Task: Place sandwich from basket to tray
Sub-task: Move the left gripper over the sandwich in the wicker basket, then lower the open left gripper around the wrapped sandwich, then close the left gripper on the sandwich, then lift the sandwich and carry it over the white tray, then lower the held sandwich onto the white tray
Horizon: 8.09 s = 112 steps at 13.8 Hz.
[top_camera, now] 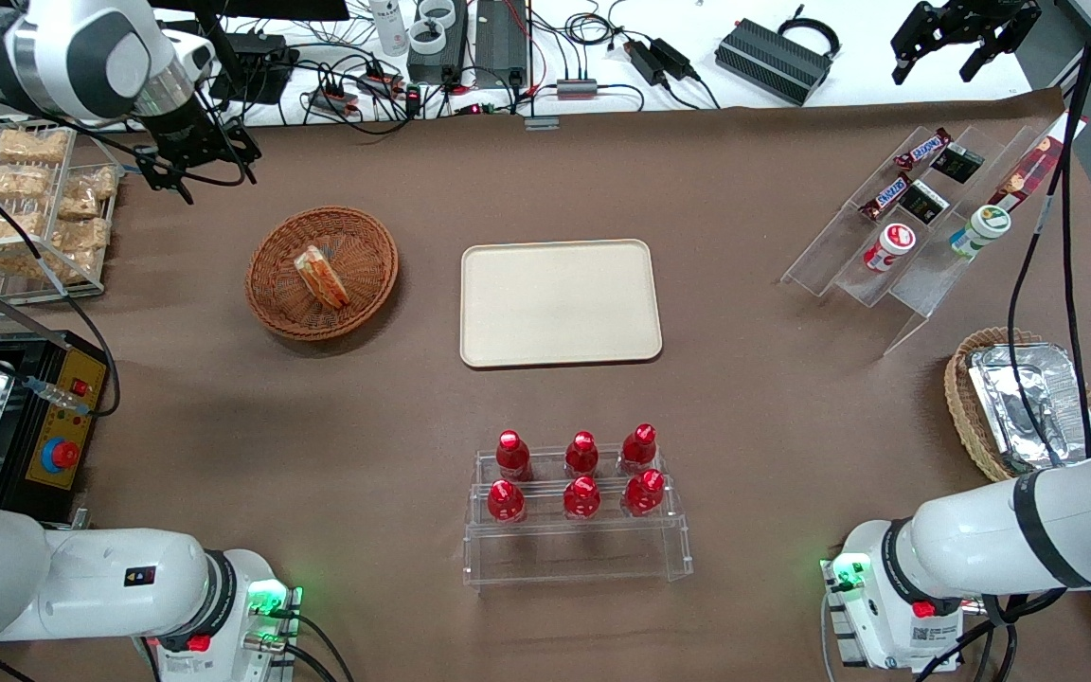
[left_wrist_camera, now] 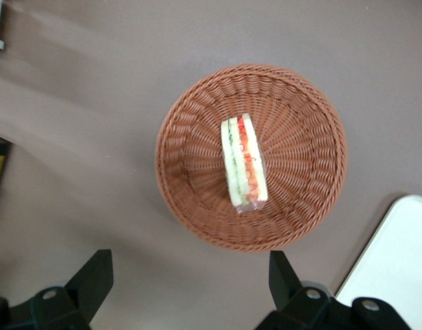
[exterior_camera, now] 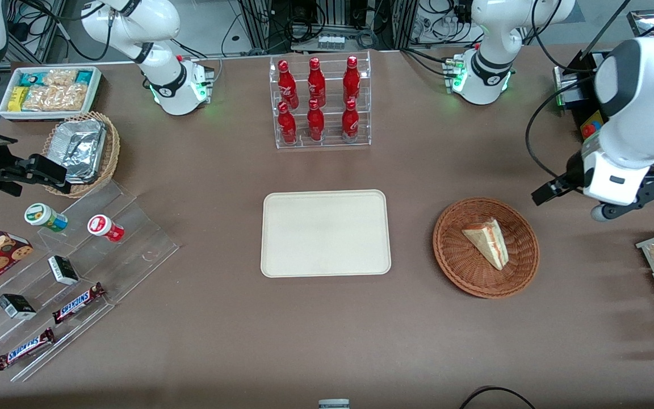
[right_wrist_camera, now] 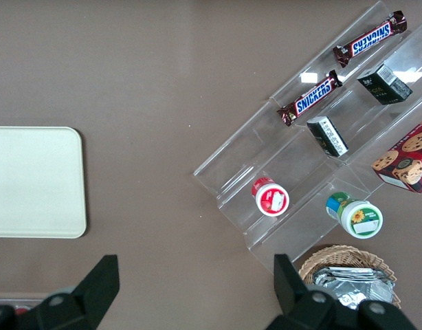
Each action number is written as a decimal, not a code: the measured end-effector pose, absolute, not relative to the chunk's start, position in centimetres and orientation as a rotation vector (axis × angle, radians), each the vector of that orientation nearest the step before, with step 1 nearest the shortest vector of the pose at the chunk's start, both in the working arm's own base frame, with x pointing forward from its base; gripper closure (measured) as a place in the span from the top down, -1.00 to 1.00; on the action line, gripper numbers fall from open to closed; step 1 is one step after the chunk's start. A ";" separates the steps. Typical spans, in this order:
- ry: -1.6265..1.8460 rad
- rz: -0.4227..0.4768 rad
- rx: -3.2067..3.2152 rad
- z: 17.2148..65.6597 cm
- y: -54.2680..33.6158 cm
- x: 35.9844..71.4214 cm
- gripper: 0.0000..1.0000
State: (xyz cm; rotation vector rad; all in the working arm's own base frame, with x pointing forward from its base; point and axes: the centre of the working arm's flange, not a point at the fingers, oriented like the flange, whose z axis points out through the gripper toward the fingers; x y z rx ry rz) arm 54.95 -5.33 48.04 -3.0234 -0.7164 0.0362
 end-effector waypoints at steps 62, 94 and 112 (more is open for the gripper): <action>-0.463 0.310 -2.989 38.6 -10.6 59.8 -0.70; 0.068 0.265 -3.177 30.1 -43.0 54.3 -0.70; 0.182 0.210 -3.159 24.2 -45.5 53.5 -0.70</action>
